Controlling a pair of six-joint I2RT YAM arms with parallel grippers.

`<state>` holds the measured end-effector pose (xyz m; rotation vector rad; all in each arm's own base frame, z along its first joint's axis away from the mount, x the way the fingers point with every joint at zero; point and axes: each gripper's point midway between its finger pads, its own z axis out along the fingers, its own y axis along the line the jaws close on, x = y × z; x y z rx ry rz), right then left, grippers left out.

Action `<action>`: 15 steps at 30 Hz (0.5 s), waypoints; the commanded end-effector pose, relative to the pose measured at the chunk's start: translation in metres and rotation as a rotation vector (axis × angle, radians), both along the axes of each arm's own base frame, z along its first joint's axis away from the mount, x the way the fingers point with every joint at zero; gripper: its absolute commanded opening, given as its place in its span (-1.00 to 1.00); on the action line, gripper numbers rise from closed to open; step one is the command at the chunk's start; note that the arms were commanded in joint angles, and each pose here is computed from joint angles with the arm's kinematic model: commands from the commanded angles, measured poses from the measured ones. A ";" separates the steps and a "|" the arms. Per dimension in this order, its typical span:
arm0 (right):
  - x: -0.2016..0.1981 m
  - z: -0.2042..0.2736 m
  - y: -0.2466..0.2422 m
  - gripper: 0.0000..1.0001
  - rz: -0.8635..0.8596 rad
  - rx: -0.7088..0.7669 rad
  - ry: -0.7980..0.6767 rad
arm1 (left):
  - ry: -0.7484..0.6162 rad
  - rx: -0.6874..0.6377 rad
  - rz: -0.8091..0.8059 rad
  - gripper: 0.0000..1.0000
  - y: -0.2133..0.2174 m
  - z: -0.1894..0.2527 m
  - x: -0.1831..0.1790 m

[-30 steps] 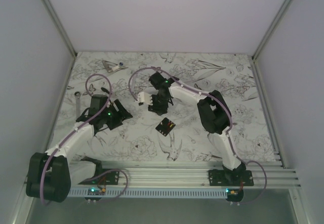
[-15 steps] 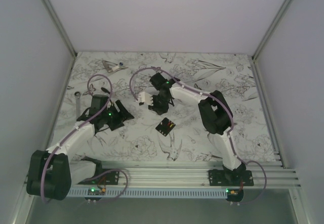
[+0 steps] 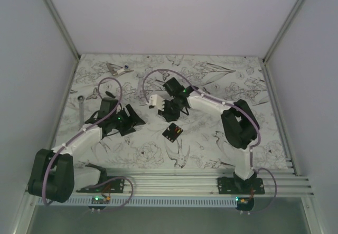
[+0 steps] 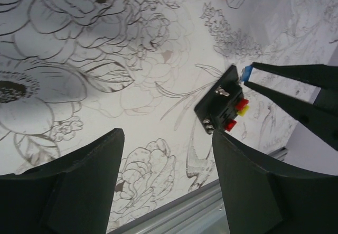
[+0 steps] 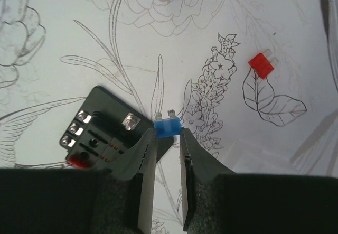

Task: Snap on the fuse box
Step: Pick up the fuse from the center of the board.

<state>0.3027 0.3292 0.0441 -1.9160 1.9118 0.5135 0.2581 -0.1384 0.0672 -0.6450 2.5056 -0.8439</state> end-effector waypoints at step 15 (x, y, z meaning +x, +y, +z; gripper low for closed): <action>-0.026 0.087 0.025 -0.73 -0.043 0.399 -0.086 | -0.119 -0.177 -0.176 0.16 -0.088 0.061 0.028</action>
